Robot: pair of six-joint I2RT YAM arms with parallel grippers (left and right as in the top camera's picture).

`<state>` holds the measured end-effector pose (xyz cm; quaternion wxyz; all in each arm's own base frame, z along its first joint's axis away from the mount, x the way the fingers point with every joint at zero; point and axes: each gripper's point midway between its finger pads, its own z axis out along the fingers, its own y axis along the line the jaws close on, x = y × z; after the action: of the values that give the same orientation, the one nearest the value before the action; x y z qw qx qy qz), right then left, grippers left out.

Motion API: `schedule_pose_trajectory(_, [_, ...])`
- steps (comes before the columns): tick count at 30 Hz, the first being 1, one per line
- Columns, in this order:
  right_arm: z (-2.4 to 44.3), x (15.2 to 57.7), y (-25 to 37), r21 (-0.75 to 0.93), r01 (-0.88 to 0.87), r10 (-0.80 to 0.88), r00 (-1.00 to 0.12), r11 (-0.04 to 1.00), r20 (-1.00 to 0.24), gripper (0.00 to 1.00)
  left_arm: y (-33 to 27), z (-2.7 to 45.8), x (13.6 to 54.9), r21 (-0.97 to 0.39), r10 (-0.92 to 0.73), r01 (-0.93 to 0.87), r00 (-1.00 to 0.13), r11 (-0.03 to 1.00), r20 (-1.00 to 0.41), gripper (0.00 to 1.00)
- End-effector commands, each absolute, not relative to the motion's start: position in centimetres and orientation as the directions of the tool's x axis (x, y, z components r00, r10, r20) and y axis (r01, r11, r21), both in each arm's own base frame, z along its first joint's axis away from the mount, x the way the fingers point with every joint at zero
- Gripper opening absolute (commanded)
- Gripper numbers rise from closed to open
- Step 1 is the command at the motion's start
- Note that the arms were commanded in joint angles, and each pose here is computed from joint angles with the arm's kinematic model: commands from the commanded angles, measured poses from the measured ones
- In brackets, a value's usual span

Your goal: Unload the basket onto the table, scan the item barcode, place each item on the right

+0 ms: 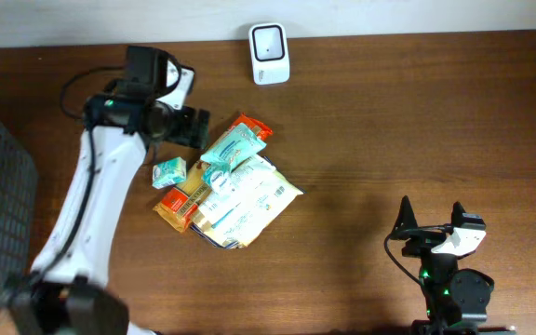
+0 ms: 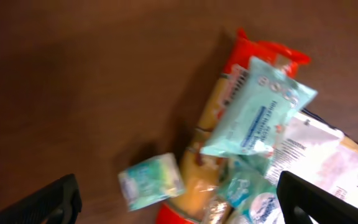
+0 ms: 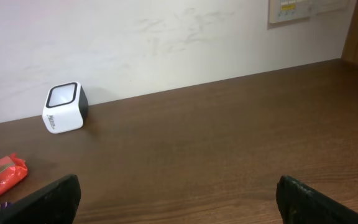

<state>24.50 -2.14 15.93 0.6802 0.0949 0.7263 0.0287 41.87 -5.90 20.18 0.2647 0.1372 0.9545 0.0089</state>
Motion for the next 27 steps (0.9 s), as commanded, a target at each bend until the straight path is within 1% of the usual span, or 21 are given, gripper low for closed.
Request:
schedule_pose_trajectory(1, [15.6, 24.5, -2.4, 0.163, 0.113, 0.170, -0.058, 0.980, -0.984, 0.98, -2.7, 31.1, 39.4, 0.224, 0.246, 0.121, -0.670, 0.967, -0.700, 0.99])
schedule_pose_trajectory(3, [15.6, 24.5, -2.4, 0.163, 0.113, 0.170, -0.058, 0.980, -0.984, 0.99, -2.2, 34.2, 37.5, 0.229, 0.237, 0.092, -0.611, 0.969, -0.756, 0.99])
schedule_pose_trajectory(5, [15.6, 24.5, -2.4, 0.163, 0.113, 0.170, -0.058, 0.980, -0.984, 0.99, -2.0, 36.4, 35.8, 0.227, 0.231, 0.079, -0.566, 0.971, -0.791, 0.99])
schedule_pose_trajectory(7, [15.6, 24.5, -2.4, 0.163, 0.113, 0.170, -0.058, 0.980, -0.984, 0.98, -1.7, 37.0, 34.0, 0.238, 0.244, 0.086, -0.564, 0.968, -0.789, 0.99])
schedule_pose_trajectory(9, [15.6, 24.5, -2.4, 0.163, 0.113, 0.170, -0.058, 0.980, -0.984, 0.99, -1.3, 37.2, 32.7, 0.293, 0.310, 0.123, -0.566, 0.948, -0.764, 0.99])
schedule_pose_trajectory(10, [15.6, 24.5, -2.4, 0.163, 0.114, 0.170, -0.058, 0.980, -0.984, 0.99, -0.3, 37.3, 32.3, 0.293, 0.293, 0.096, -0.573, 0.951, -0.765, 0.99])
schedule_pose_trajectory(11, [15.6, 24.5, -2.4, 0.163, 0.114, 0.170, -0.058, 0.980, -0.984, 0.99, 0.5, 37.4, 32.2, 0.292, 0.278, 0.071, -0.579, 0.954, -0.766, 0.99])
schedule_pose_trajectory(12, [15.6, 24.5, -2.4, 0.163, 0.114, 0.170, -0.058, 0.980, -0.984, 0.99, 3.9, 37.4, 31.8, 0.271, 0.190, -0.046, -0.603, 0.961, -0.775, 0.99])
schedule_pose_trajectory(15, [15.6, 24.5, -2.4, 0.163, 0.113, 0.170, -0.058, 0.980, -0.984, 0.99, 6.4, 36.9, 31.7, 0.219, 0.076, -0.157, -0.621, 0.963, -0.780, 0.99])
schedule_pose_trajectory(19, [15.6, 24.5, -2.4, 0.162, 0.113, 0.170, -0.058, 0.980, -0.984, 0.98, 6.4, 36.2, 31.9, 0.218, 0.072, -0.151, -0.641, 0.964, -0.764, 0.99])
schedule_pose_trajectory(27, [15.6, 24.5, -2.5, 0.162, 0.118, 0.169, -0.057, 0.980, -0.984, 0.99, 6.4, 36.1, 31.8, 0.218, 0.072, -0.149, -0.646, 0.964, -0.760, 0.99])
